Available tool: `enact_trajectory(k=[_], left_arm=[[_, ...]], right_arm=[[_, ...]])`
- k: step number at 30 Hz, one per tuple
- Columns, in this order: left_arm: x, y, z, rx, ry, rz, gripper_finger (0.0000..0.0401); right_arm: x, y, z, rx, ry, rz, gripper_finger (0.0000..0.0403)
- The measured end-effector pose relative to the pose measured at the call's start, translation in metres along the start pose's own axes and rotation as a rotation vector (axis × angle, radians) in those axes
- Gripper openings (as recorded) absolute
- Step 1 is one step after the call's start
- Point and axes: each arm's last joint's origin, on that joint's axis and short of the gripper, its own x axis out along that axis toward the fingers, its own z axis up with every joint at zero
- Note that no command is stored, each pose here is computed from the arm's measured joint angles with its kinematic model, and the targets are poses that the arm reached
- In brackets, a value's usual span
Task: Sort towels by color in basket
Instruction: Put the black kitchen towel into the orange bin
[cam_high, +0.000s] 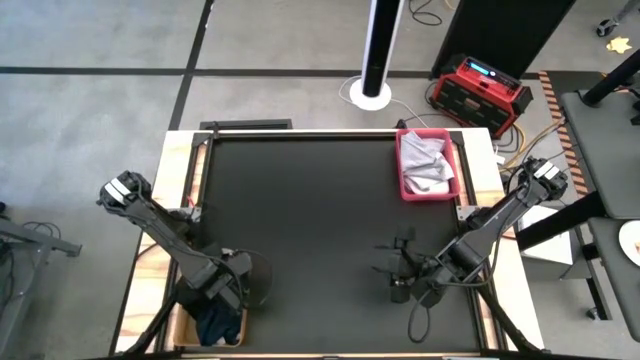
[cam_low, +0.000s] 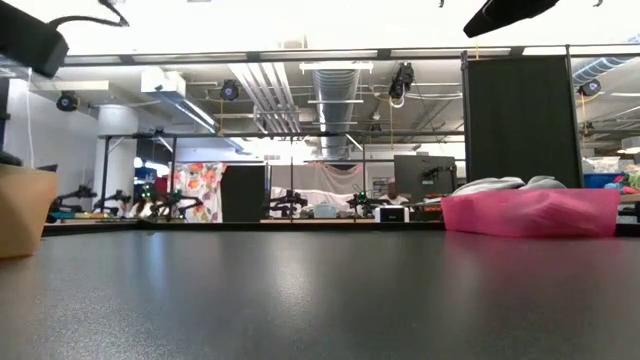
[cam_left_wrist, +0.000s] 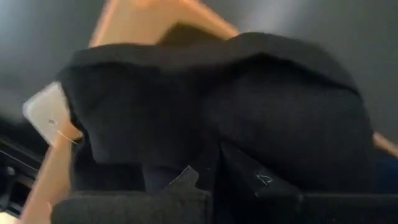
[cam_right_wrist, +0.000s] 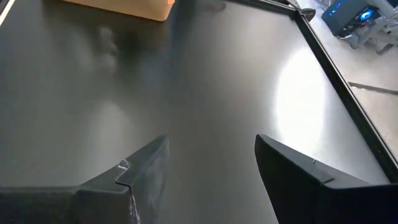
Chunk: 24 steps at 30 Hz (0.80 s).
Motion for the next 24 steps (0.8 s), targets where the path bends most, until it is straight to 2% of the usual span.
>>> enact_trajectory(k=[5,12,24], left_arm=[[0.014,0.003,-0.003,0.012,0.047,-0.008,0.0],[0.029,0.001,-0.003,0.053,0.037,-0.086,0.0],[0.045,0.009,-0.005,0.016,0.04,-0.069,0.0]], right_arm=[[0.0,0.0,0.0,0.0,0.0,0.0,0.0229],[0.0,0.0,0.0,0.0,0.0,0.0,0.0232],[0.0,0.0,0.0,-0.001,0.0,0.0,0.0228]])
